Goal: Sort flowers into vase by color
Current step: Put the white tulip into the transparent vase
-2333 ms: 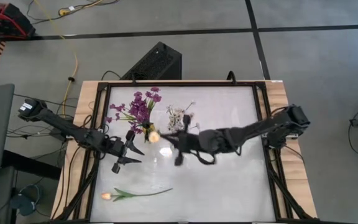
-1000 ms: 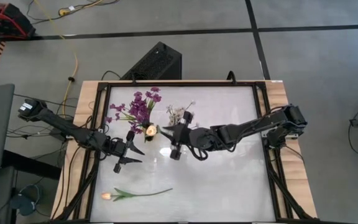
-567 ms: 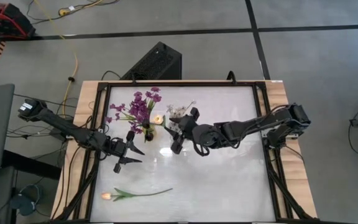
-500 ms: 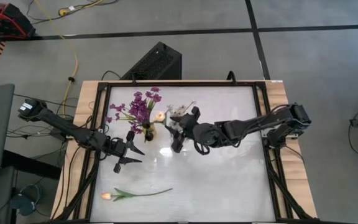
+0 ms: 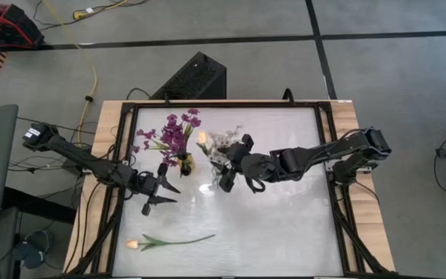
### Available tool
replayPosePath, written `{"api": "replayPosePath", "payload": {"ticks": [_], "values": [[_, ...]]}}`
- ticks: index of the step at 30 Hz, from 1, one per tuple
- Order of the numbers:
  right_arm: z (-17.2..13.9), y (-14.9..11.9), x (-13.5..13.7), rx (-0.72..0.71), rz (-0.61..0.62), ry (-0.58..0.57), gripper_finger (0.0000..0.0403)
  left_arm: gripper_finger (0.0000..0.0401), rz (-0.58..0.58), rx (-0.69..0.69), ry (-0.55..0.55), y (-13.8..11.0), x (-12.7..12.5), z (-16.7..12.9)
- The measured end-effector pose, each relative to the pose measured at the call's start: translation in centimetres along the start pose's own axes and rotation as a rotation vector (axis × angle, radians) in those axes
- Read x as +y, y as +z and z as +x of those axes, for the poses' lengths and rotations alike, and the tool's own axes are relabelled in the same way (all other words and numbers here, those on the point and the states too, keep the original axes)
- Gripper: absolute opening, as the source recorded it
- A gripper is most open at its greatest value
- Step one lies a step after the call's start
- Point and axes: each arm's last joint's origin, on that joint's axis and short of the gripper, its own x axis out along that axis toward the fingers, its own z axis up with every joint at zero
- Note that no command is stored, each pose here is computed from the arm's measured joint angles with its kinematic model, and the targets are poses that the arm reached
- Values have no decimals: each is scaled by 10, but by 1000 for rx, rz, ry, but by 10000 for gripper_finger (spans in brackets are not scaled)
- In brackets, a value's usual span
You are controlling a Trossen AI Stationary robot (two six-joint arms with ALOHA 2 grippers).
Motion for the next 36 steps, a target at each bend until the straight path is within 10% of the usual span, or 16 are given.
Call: {"api": "replayPosePath", "payload": {"ticks": [15, 23, 36], "values": [[-67, 52, 22, -48, -127, 307, 258, 134, -78, 86, -49, -8, -1, 0], [-84, 26, 48, 27, -151, 423, 258, 134, -232, 241, -365, -3, -23, -2], [-82, -26, 66, 135, -119, 468, 258, 134, -238, 444, -280, 39, -87, 3]]}}
